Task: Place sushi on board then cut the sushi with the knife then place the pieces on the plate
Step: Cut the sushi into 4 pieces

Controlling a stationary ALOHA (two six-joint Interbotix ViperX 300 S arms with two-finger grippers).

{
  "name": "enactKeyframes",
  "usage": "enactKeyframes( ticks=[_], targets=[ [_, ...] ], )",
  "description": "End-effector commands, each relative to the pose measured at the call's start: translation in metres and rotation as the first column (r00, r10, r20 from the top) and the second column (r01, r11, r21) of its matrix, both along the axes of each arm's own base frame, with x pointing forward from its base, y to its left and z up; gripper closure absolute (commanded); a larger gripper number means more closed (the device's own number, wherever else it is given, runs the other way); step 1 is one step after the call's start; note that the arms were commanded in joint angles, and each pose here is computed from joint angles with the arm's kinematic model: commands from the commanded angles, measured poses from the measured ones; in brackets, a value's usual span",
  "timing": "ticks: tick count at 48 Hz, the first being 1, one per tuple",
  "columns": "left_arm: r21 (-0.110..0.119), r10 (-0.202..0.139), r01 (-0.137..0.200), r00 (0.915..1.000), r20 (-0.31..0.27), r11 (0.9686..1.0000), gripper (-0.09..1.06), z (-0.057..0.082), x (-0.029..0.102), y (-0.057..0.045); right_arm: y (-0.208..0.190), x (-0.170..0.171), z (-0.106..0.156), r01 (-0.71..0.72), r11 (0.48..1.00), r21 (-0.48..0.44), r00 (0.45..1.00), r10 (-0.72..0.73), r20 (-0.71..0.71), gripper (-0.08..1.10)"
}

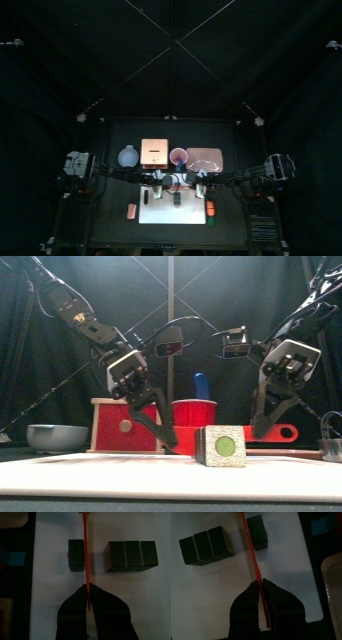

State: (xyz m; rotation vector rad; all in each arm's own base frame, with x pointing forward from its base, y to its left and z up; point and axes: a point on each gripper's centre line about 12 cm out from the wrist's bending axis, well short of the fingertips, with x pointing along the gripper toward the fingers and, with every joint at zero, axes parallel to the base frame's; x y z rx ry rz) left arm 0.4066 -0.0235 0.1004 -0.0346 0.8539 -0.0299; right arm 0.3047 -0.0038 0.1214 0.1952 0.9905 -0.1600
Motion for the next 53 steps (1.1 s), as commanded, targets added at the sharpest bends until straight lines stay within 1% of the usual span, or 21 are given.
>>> enactKeyframes(
  ticks=[1, 5, 9, 13, 19, 22, 23, 25, 30, 35, 41, 46, 53],
  targets=[
    [0.01, -0.009, 0.009, 0.9996, 0.027, 0.9999, 0.55, 0.011, 0.003, 0.001, -0.009, -0.001, 0.008, 0.037, 0.999, 0.001, 0.999, -0.037, 0.016, 0.76],
    [0.012, -0.01, 0.01, 0.9994, 0.034, 0.9999, 0.55, 0.014, 0.004, 0.002, -0.009, -0.001, 0.011, 0.04, 0.999, 0.005, 0.999, -0.041, 0.022, 0.76],
    [0.012, -0.016, 0.016, 0.9988, 0.047, 0.9998, 0.55, 0.018, 0.004, -0.001, -0.007, 0.0, 0.017, 0.04, 0.999, 0.006, 0.999, -0.04, 0.033, 0.76],
    [0.012, -0.019, 0.018, 0.9977, 0.065, 0.9998, 0.55, 0.029, 0.003, -0.001, -0.006, 0.001, 0.027, 0.043, 0.999, 0.009, 0.998, -0.043, 0.048, 0.76],
    [0.008, -0.021, 0.02, 0.9944, 0.103, 0.9998, 0.55, 0.049, 0.001, -0.003, 0.004, 0.002, 0.044, 0.028, 0.999, 0.019, 0.997, -0.029, 0.067, 0.76],
    [0.005, -0.036, 0.035, 0.9918, 0.123, 0.9994, 0.55, 0.057, 0.0, -0.009, 0.01, 0.003, 0.05, 0.017, 0.999, 0.028, 0.996, -0.019, 0.082, 0.76],
    [0.005, -0.049, 0.049, 0.99, 0.132, 0.9988, 0.55, 0.061, 0.0, -0.015, 0.012, 0.003, 0.052, 0.013, 0.999, 0.03, 0.996, -0.015, 0.086, 0.76],
    [0.005, -0.066, 0.066, 0.9882, 0.138, 0.9978, 0.55, 0.063, -0.001, -0.022, 0.015, 0.003, 0.054, 0.007, 0.999, 0.038, 0.996, -0.01, 0.092, 0.76],
    [0.0, -0.094, 0.095, 0.9859, 0.138, 0.9954, 0.55, 0.062, -0.003, -0.036, 0.025, 0.004, 0.057, -0.011, 0.998, 0.054, 0.995, 0.006, 0.1, 0.76],
    [-0.014, -0.103, 0.106, 0.9856, 0.134, 0.9943, 0.55, 0.061, -0.003, -0.045, 0.032, 0.007, 0.057, -0.023, 0.997, 0.068, 0.995, 0.016, 0.099, 0.76],
    [-0.037, -0.085, 0.091, 0.9887, 0.123, 0.9952, 0.55, 0.056, -0.001, -0.046, 0.037, 0.008, 0.053, -0.031, 0.997, 0.075, 0.996, 0.025, 0.087, 0.76],
    [-0.044, -0.079, 0.085, 0.99, 0.117, 0.9955, 0.55, 0.053, 0.002, -0.047, 0.038, 0.008, 0.05, -0.03, 0.996, 0.079, 0.997, 0.024, 0.078, 0.76],
    [-0.046, -0.085, 0.09, 0.9901, 0.112, 0.9949, 0.55, 0.052, 0.002, -0.05, 0.041, 0.008, 0.048, -0.032, 0.996, 0.088, 0.997, 0.025, 0.07, 0.76]
  ],
)
